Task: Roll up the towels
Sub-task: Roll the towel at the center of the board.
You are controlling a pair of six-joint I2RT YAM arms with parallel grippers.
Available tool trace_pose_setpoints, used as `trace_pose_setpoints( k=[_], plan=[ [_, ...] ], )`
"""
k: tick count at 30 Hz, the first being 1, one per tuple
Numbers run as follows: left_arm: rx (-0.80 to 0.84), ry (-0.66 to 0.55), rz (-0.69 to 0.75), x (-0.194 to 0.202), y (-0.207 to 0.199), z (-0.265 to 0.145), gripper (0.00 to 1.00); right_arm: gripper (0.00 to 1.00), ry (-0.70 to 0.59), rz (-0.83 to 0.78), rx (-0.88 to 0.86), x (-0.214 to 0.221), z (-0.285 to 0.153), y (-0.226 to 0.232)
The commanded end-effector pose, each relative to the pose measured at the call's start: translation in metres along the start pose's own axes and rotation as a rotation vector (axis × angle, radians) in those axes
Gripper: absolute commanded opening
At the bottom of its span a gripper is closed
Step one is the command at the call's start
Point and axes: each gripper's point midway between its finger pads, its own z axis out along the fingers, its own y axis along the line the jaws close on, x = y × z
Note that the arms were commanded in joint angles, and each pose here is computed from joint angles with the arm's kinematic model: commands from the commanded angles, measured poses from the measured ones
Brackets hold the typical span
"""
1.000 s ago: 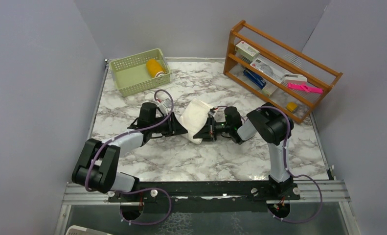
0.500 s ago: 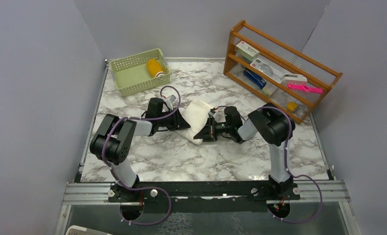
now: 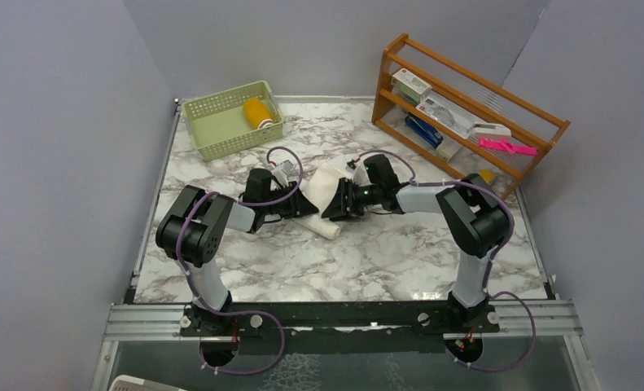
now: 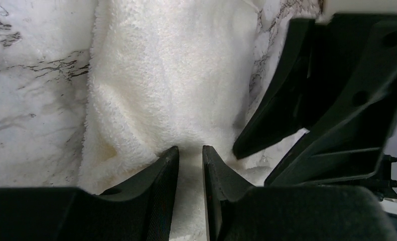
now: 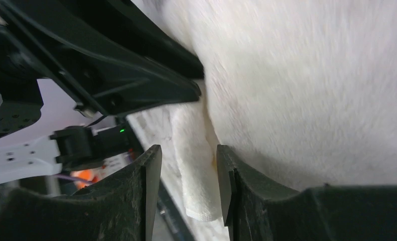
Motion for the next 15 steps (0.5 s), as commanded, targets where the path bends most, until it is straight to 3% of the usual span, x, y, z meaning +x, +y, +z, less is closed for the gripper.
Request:
trace_pose_setpoints(
  k=[1,4,8,10,11,15],
  plan=[
    [-0.185,0.138,-0.09,0.063,0.052,-0.006,0.28,0.45,-0.081,-0.362,0.232,-0.035,-0.024,0.002],
    [-0.185,0.15,-0.093,0.067,0.054,-0.006,0.28,0.45,-0.191,-0.591,0.263,-0.053,-0.044,0.026],
    [-0.184,0.158,-0.096,0.07,0.055,-0.007,0.28,0.45,-0.359,-1.08,0.332,-0.054,-0.056,0.067],
    [-0.184,0.16,-0.097,0.071,0.055,-0.007,0.28,0.45,-0.338,-1.322,0.348,-0.043,-0.048,0.075],
    [-0.183,0.163,-0.1,0.072,0.055,-0.007,0.28,0.45,-0.211,-1.613,0.297,-0.007,-0.024,0.067],
    [-0.174,0.163,-0.106,0.071,0.052,-0.007,0.27,0.57,-0.136,-1.817,0.149,0.03,-0.021,0.061]
  ],
)
